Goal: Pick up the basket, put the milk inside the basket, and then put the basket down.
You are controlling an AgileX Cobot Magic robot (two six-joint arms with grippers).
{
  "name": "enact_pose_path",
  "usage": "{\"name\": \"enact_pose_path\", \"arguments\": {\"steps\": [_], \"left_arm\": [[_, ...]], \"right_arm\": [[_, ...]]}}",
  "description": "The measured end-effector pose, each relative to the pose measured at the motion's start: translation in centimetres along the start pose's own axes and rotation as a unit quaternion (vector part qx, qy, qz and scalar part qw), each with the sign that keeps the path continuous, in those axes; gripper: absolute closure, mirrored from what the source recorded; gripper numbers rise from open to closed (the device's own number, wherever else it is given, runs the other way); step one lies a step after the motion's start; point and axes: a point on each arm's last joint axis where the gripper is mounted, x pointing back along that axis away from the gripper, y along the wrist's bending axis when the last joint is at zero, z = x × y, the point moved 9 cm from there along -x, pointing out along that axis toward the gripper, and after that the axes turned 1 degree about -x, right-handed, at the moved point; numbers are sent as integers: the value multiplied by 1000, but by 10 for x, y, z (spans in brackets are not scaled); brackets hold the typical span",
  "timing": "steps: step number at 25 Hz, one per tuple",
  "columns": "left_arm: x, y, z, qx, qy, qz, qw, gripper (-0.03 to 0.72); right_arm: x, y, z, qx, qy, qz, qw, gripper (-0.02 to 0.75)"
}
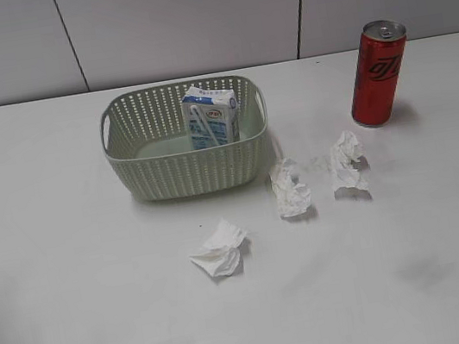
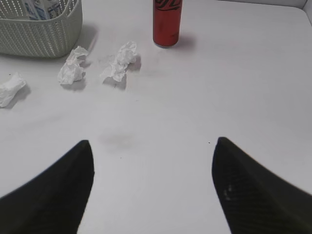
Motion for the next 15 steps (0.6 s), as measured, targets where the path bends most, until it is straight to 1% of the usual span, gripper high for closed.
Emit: {"name": "enact_pose_path", "arguments": {"steps": [5,11,15], "left_arm": [[14,-6,39,0,-58,0,998,99],[20,-10,78,-2,-137,-5,991,99],[33,-11,80,-2,-221,-13,975,99]], "right_arm": [[0,0,0,1,0,1,1000,146],[-1,-1,1,1,1,1,1000,146],[-1,-1,0,1,0,2,1000,146]]}}
